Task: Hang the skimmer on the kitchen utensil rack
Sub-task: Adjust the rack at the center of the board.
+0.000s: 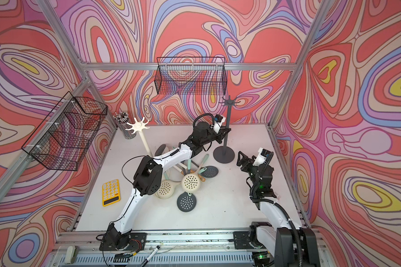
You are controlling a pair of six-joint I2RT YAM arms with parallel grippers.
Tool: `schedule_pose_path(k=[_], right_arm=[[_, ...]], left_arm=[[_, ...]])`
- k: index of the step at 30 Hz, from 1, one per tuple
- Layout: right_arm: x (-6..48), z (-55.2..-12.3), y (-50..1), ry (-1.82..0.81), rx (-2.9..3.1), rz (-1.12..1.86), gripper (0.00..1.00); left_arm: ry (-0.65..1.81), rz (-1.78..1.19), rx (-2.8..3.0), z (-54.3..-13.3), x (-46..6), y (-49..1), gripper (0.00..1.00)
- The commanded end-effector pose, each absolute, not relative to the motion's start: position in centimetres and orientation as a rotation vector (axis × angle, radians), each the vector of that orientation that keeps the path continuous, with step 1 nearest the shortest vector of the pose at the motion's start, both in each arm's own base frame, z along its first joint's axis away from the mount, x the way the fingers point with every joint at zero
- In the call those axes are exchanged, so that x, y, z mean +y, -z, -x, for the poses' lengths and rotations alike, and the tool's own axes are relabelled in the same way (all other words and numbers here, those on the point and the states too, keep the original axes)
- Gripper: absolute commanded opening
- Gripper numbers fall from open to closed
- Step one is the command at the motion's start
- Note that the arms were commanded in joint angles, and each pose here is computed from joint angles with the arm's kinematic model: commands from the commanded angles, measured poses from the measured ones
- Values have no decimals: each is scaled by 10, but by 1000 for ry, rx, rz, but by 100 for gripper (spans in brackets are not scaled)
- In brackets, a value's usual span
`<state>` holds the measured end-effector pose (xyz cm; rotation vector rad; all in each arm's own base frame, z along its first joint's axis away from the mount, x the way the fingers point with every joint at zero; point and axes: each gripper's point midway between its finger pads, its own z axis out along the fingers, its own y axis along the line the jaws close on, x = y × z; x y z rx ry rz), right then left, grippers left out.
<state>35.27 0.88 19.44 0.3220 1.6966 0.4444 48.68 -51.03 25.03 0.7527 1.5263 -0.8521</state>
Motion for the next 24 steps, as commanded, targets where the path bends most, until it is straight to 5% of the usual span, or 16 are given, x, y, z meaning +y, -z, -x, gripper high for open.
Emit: schedule_pose_path(k=[1,7,12,24], right_arm=[[12,-351,-208,-450,1678,-304,94],[14,-344,-211,-448,1680,-293,94],[18,-342,-209,-457,1698,-290,94],[68,-343,-185,-501,1835,-207,93]], left_arm=[[920,-754,1422,-452,-516,-304,0],[911,-778,1438,-434,-519,-288,0],[917,-779,1458,-430,-518,-280,11],[897,-821,1464,-422,-513,-281,68]])
